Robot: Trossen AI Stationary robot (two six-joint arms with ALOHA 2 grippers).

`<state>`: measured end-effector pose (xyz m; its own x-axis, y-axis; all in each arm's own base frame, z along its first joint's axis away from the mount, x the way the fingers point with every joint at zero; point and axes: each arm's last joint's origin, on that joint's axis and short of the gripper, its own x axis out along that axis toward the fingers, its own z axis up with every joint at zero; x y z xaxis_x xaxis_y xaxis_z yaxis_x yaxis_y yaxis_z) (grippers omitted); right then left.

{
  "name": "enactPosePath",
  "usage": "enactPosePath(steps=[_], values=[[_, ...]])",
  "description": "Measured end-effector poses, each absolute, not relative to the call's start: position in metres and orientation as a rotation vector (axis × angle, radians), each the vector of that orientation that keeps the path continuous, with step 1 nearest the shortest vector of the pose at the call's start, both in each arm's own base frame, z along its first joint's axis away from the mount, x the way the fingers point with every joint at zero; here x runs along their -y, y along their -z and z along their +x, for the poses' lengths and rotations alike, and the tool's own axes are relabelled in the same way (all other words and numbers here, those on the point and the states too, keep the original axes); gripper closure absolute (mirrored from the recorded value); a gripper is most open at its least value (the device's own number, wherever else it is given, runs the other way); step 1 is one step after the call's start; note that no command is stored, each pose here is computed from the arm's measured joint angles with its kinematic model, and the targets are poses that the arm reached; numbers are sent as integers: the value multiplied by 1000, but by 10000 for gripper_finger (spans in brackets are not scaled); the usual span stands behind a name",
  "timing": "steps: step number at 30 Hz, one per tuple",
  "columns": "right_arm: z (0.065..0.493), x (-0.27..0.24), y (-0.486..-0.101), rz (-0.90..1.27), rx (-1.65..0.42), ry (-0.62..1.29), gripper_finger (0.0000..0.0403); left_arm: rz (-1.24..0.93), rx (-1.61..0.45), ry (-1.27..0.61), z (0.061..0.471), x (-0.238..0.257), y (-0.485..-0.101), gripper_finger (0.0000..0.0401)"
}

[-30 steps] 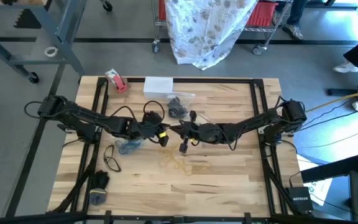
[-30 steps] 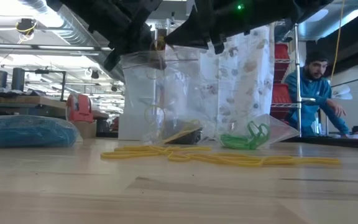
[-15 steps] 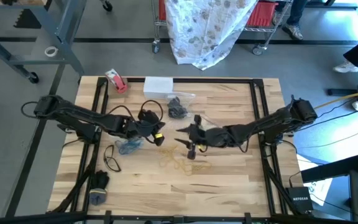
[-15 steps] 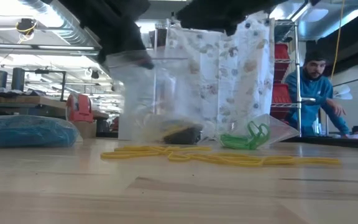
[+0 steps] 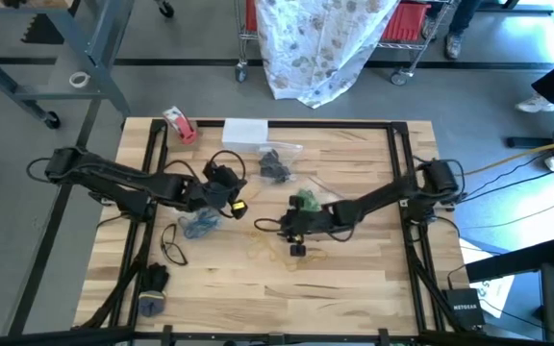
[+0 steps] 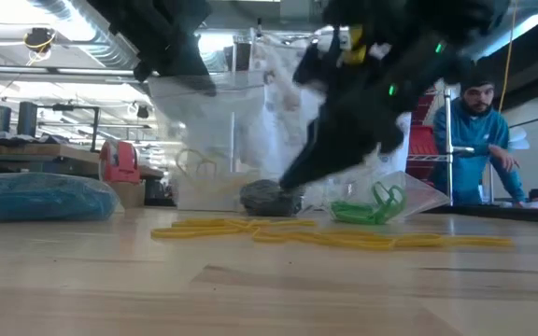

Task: Sort rubber bands
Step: Put the yellow rubber band into the transparent zip bag

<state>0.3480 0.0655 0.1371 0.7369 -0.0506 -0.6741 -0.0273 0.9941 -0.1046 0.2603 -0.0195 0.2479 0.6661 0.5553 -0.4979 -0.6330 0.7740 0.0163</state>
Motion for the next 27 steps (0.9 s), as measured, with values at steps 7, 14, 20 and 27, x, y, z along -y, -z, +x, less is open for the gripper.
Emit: enactPosePath(steps=[7,14,20,27], values=[[359,-38,-109,-76,-780,-56,242,-155,-518,-675,260,19,-247,400],[359,-20,-105,-126,-804,-149,242,-155,-516,-674,260,19,-247,400],[360,-14,-97,-119,-826,-217,266,-158,-515,-675,260,19,-247,400],[360,-16,-78,-81,-877,-266,355,-158,-515,-675,260,19,-247,400]])
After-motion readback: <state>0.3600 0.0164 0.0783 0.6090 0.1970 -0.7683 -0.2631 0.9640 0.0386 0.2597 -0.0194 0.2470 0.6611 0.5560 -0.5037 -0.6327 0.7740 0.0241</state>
